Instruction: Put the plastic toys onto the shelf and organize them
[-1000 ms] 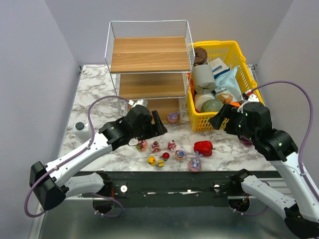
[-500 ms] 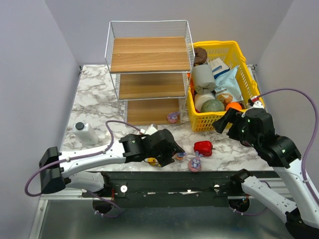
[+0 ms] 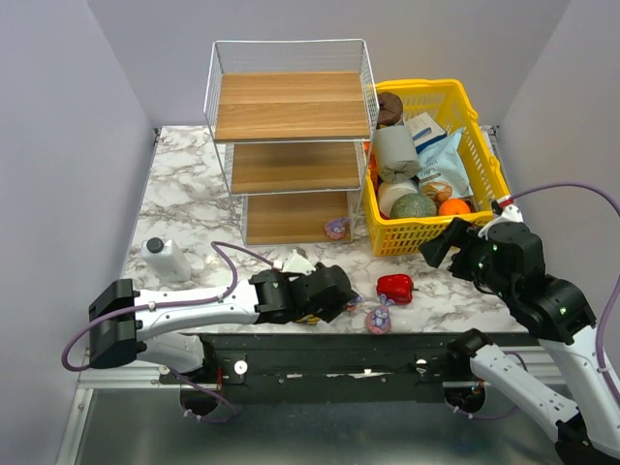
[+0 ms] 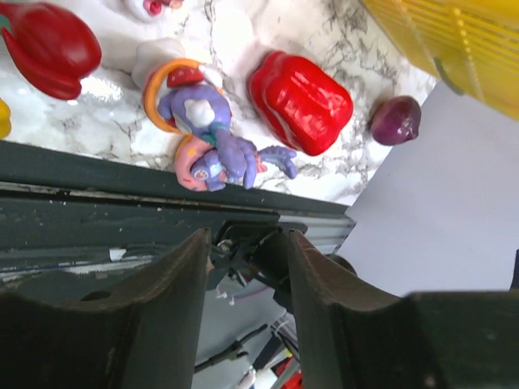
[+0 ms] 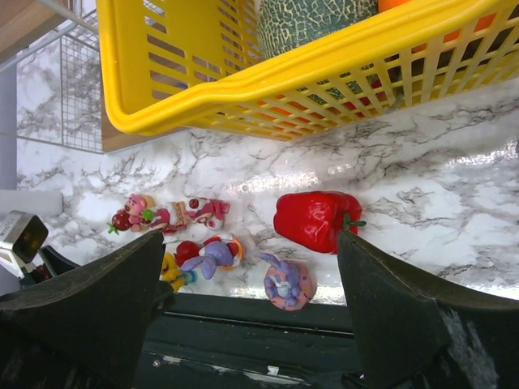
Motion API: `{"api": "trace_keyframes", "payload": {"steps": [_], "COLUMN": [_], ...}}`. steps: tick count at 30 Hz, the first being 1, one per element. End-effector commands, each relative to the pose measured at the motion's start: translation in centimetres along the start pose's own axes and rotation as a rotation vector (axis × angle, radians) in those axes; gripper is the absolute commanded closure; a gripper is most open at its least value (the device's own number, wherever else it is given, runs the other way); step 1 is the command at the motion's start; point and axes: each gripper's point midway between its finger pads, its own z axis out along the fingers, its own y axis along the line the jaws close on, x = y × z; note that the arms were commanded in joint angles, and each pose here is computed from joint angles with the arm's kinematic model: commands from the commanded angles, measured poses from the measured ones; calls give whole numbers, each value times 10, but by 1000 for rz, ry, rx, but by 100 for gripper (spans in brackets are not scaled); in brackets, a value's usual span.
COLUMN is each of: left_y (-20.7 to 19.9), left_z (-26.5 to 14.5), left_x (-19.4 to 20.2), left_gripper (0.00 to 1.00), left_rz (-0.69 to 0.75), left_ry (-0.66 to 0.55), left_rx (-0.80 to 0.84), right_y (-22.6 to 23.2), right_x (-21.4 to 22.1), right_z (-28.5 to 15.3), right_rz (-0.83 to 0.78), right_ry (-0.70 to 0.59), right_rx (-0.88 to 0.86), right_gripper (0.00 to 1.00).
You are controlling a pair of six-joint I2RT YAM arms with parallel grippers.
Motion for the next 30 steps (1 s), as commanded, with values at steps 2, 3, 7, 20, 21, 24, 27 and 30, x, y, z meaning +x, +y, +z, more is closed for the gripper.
{"api": "trace_keyframes", "payload": {"steps": [2, 3, 7, 20, 21, 24, 27, 30], "left_y": [-1, -2, 0, -9, -11, -7, -7, -8], "left_z": [6, 7, 13, 32, 33, 35, 35, 35], "left_x": [-23, -25, -24, -23, -23, -24, -25, -25], "left_gripper": [52, 52, 53, 55, 56, 59, 63, 66], "left_rz": [-298, -302, -311, -303, -312, -322, -323, -322], "left_ry": [-110, -118, -119, -124, -120, -124, -127, -130], "left_rx": [24, 26, 23, 20, 29, 22, 22, 22], "right_y": [-9, -10, -12, -16, -16, -17, -17, -18], "right_x": [4, 3, 4, 11, 10, 10, 10, 10], "right_z": [-3, -3, -3, -4, -5, -5, -6, -5], "right_rz": [-26, -26, -26, -39, -42, -49, -53, -59], "right_ry": [-12, -17, -19, -11, -13, -17, -19, -17], "right_rx": [19, 21, 23, 18, 18, 19, 19, 23], "right_gripper": [6, 6, 6, 6, 6, 6, 6, 6]}}
